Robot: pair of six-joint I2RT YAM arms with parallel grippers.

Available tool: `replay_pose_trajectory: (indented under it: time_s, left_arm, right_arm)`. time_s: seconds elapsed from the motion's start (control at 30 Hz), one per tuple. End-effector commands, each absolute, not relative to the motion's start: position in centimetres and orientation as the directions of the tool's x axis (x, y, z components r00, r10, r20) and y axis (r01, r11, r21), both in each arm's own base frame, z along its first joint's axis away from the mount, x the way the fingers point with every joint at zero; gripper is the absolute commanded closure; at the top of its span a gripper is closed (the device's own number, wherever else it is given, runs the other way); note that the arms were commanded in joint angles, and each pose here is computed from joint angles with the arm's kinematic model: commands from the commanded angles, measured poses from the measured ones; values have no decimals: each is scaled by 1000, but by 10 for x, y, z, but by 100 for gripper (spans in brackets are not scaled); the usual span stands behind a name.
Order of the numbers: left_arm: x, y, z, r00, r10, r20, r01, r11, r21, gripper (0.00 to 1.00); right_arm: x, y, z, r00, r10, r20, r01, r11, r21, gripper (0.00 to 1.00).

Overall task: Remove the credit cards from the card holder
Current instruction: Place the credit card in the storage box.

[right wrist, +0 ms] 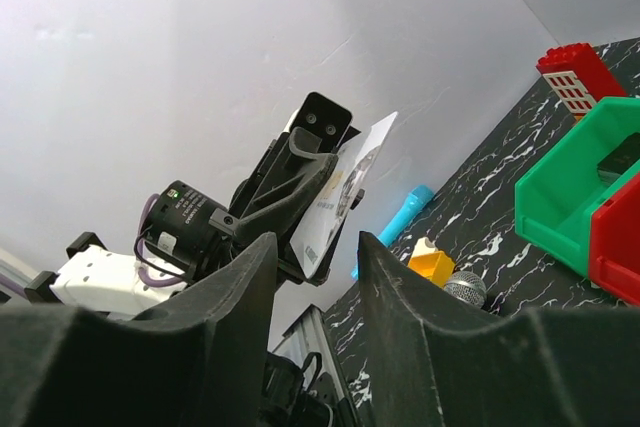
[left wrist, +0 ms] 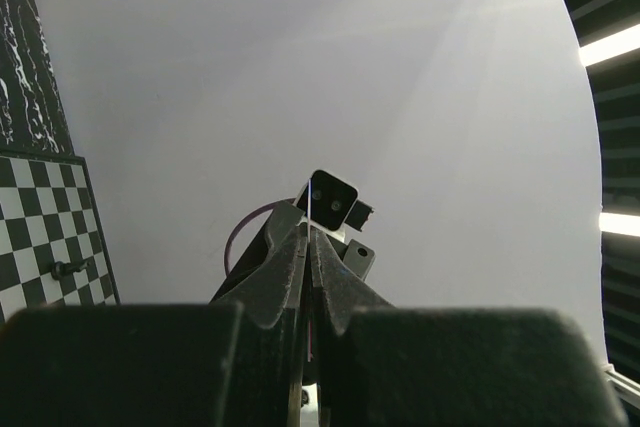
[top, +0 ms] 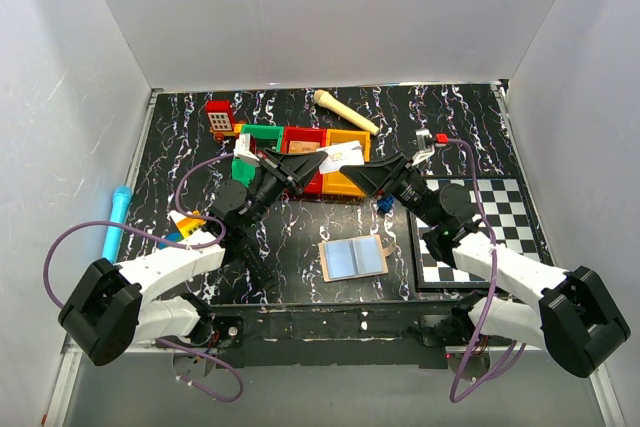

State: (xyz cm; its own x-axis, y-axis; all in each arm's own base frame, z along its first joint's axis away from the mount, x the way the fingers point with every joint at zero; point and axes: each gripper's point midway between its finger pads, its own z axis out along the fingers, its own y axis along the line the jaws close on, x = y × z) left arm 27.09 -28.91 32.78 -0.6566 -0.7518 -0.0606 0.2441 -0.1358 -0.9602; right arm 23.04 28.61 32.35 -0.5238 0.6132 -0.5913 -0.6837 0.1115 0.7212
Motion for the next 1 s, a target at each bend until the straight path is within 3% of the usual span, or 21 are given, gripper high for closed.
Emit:
replay_pose_trajectory:
  time_s: [0.0, 0.33, 0.5, 0.63, 0.97]
  left_arm:
    - [266, -289, 332, -661, -747, -76, 269, -142, -953, 100]
    - [266, -291, 331, -662, -745, -82, 272, -137, -952, 100]
    - [266, -291, 331, -661, -745, -85, 275, -136, -952, 100]
    - [266, -292, 331, -665, -742, -91, 275, -130, -953, 100]
    - [264, -296, 331, -670, -731, -132, 295, -99, -951, 100]
  right_arm:
    - [228, 282, 344, -492, 644, -586, -723, 73, 687, 56]
    - [229, 283, 341, -495, 642, -585, -721, 72, 689, 67]
    - [230, 282, 341, -497, 646, -580, -718, 70, 693, 55]
    - [231, 282, 341, -496, 645, -582, -717, 75, 693, 52]
    - [231, 284, 338, -512, 626, -588, -713, 72, 697, 64]
